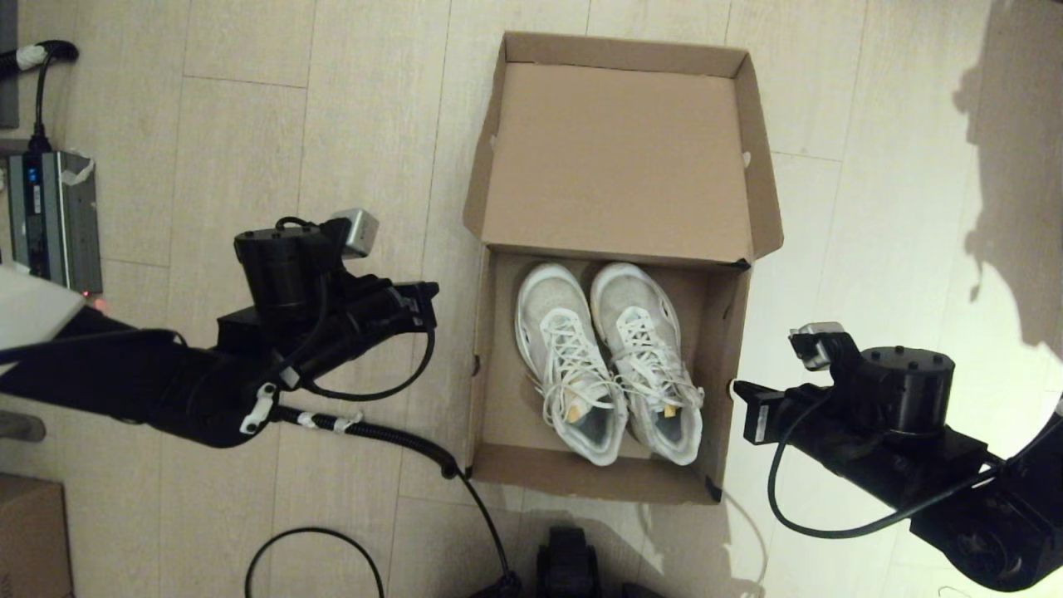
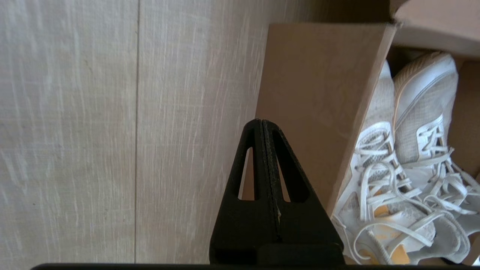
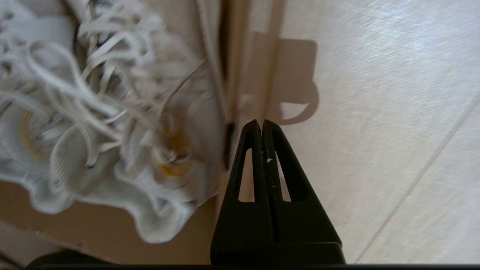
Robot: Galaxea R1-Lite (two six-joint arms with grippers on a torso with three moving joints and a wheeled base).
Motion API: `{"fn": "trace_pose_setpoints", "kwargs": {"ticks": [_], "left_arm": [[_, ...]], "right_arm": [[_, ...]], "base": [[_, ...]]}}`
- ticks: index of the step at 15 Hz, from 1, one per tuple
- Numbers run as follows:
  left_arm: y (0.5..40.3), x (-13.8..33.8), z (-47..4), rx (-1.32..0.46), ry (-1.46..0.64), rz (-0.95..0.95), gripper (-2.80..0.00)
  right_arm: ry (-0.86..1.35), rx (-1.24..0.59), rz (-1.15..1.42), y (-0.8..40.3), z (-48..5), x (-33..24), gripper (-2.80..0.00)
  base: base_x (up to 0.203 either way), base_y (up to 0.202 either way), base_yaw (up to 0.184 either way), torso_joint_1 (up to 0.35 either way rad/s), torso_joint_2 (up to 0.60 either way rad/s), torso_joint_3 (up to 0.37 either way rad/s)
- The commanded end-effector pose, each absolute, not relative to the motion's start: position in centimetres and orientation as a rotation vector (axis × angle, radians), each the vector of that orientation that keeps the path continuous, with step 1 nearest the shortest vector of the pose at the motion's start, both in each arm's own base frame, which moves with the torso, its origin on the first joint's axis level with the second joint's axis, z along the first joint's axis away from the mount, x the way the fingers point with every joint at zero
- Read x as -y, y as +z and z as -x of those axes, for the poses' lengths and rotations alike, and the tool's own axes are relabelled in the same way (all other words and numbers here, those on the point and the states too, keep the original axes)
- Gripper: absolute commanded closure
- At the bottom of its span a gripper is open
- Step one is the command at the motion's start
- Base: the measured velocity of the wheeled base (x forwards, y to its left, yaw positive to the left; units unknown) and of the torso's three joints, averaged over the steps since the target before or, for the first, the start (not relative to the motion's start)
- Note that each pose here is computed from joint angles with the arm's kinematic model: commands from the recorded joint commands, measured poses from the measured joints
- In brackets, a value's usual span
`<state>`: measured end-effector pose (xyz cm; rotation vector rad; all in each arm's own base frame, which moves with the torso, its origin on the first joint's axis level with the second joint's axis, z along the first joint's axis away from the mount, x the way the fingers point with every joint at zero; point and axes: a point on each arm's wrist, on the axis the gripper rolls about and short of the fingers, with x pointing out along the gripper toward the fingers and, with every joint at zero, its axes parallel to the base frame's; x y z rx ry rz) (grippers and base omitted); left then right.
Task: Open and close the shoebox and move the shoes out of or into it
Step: Close the shoe box
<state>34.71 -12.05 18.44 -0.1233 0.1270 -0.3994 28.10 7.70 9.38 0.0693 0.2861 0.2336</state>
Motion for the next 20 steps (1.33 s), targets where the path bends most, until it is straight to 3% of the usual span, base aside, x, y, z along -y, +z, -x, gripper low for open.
{"fn": "trace_pose_setpoints", "kwargs": {"ticks": [1, 6, 8, 12, 15, 18, 20], "left_arm": [[18.0, 12.2, -34.9, -0.135, -0.401, 0.124, 0.0], [20.2, 12.8, -37.5, 0.008, -0.403, 0.153, 0.0], [22.1, 12.2, -38.3, 0.062, -0.404, 0.281, 0.0], [22.2, 11.5, -40.9, 0.065, -0.457, 0.39, 0.0], [21.3, 12.1, -42.9, 0.05, -0.471, 0.492, 0.0], [22.1, 12.7, -43.2, 0.048, -0.5, 0.617, 0.0], [22.6, 13.1, -43.5, 0.043, -0.543, 0.699, 0.0]], "right_arm": [[0.208, -0.247, -0.075, 10.4, -27.9, -7.0, 0.0], [0.12, -0.144, -0.096, 12.9, -29.8, -4.5, 0.0], [0.117, -0.127, -0.155, 14.6, -31.7, -2.5, 0.0], [0.354, -0.165, -0.428, 18.2, -35.6, 2.1, 0.0], [0.424, -0.188, -0.591, 18.8, -39.5, 4.1, 0.0], [0.635, -0.302, -0.821, 19.3, -40.3, 4.0, 0.0], [0.674, -0.292, -0.834, 18.1, -41.7, 3.7, 0.0]], "base": [[0.0, 0.0, 0.0, 0.0, 0.0, 0.0], [0.0, 0.0, 0.0, 0.0, 0.0, 0.0], [0.0, 0.0, 0.0, 0.0, 0.0, 0.0], [0.0, 0.0, 0.0, 0.0, 0.0, 0.0], [0.0, 0.0, 0.0, 0.0, 0.0, 0.0], [0.0, 0.0, 0.0, 0.0, 0.0, 0.0], [0.0, 0.0, 0.0, 0.0, 0.0, 0.0]]}}
